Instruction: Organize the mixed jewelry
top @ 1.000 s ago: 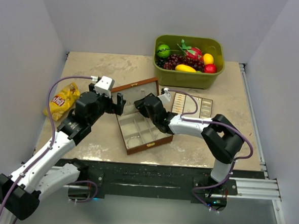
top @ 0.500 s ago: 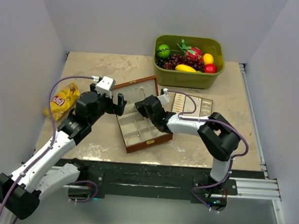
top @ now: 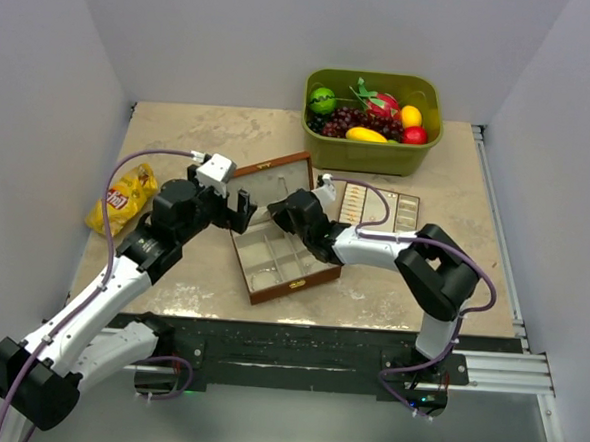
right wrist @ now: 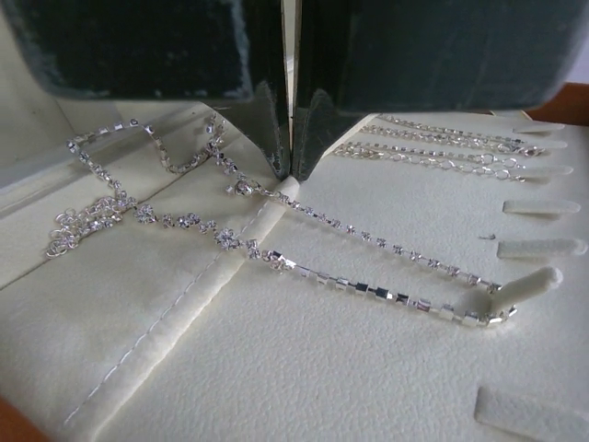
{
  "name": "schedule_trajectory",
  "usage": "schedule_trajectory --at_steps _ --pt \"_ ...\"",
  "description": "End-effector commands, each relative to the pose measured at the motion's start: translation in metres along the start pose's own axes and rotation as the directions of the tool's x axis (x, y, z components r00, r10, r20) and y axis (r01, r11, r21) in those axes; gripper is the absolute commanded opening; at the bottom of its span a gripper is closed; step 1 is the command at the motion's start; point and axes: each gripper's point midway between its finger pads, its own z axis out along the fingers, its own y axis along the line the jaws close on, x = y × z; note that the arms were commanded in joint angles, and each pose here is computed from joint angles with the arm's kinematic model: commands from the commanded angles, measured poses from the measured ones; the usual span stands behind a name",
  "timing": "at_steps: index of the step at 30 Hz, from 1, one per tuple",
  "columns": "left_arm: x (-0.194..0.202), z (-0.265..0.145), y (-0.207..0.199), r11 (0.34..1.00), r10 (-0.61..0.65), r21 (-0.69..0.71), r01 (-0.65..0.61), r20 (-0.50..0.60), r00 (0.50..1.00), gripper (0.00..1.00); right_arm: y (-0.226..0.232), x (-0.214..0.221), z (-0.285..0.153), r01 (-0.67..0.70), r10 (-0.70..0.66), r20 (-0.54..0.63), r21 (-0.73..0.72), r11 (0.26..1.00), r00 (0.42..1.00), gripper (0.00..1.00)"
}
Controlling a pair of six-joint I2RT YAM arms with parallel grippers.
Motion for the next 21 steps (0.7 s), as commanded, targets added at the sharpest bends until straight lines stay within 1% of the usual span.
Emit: schedule_trajectory --at_steps 1,2,4,8,10,11,12,13,15,19,20,21 --pt "-0.004 0.001 -0.026 0.984 0.061 0.164 -0.065 0.029 0.998 0.99 0.044 -0.018 -0.025 -0.020 0.022 0.013 -0.154 0.988 1.000 0.00" --pt "-0.003 0.001 -0.029 0.981 0.067 0.183 -0.071 0.027 0.997 1.00 0.049 -0.019 -0.030 -0.026 0.028 0.009 -0.179 0.983 1.000 0.00" --pt "-0.001 0.001 -0.036 0.969 0.090 0.229 -0.093 0.021 0.996 1.00 0.042 -0.018 -0.033 -0.018 0.019 0.006 -0.173 0.985 1.000 0.00" --pt "0.017 0.007 -0.043 0.946 0.153 0.297 -0.133 -0.046 0.987 1.00 0.044 -0.020 -0.040 -0.007 0.008 0.007 -0.191 0.981 1.000 0.00" --pt "0.019 0.009 -0.048 0.935 0.160 0.327 -0.136 -0.047 0.986 1.00 0.041 -0.018 -0.040 -0.006 0.006 -0.004 -0.194 0.981 1.000 0.00" --pt "0.022 0.009 -0.054 0.921 0.170 0.363 -0.141 -0.048 0.984 1.00 0.042 -0.018 -0.041 -0.009 0.008 -0.002 -0.199 0.980 1.000 0.00" --pt "0.020 0.009 -0.055 0.912 0.194 0.374 -0.170 -0.027 0.981 0.99 0.040 -0.017 -0.041 -0.009 0.008 -0.006 -0.197 0.980 1.000 0.00" --pt "0.026 0.010 -0.054 0.911 0.200 0.374 -0.175 -0.029 0.979 1.00 0.039 -0.016 -0.042 -0.009 0.007 -0.007 -0.198 0.980 1.000 0.00" --pt "0.022 0.010 -0.052 0.908 0.226 0.360 -0.216 0.014 0.974 1.00 0.038 -0.017 -0.044 -0.013 0.012 -0.007 -0.205 0.979 1.000 0.00" --pt "0.025 0.016 -0.046 0.899 0.282 0.340 -0.275 0.032 0.959 1.00 0.038 -0.017 -0.045 -0.005 0.004 -0.007 -0.215 0.977 1.000 0.00" --pt "0.029 0.019 -0.046 0.894 0.293 0.350 -0.281 0.018 0.956 1.00 0.039 -0.016 -0.046 -0.008 0.005 -0.013 -0.221 0.975 1.000 0.00" --pt "0.032 0.022 -0.047 0.876 0.331 0.362 -0.318 0.027 0.943 1.00 0.039 -0.015 -0.046 -0.009 0.006 -0.015 -0.225 0.974 1.000 0.00"
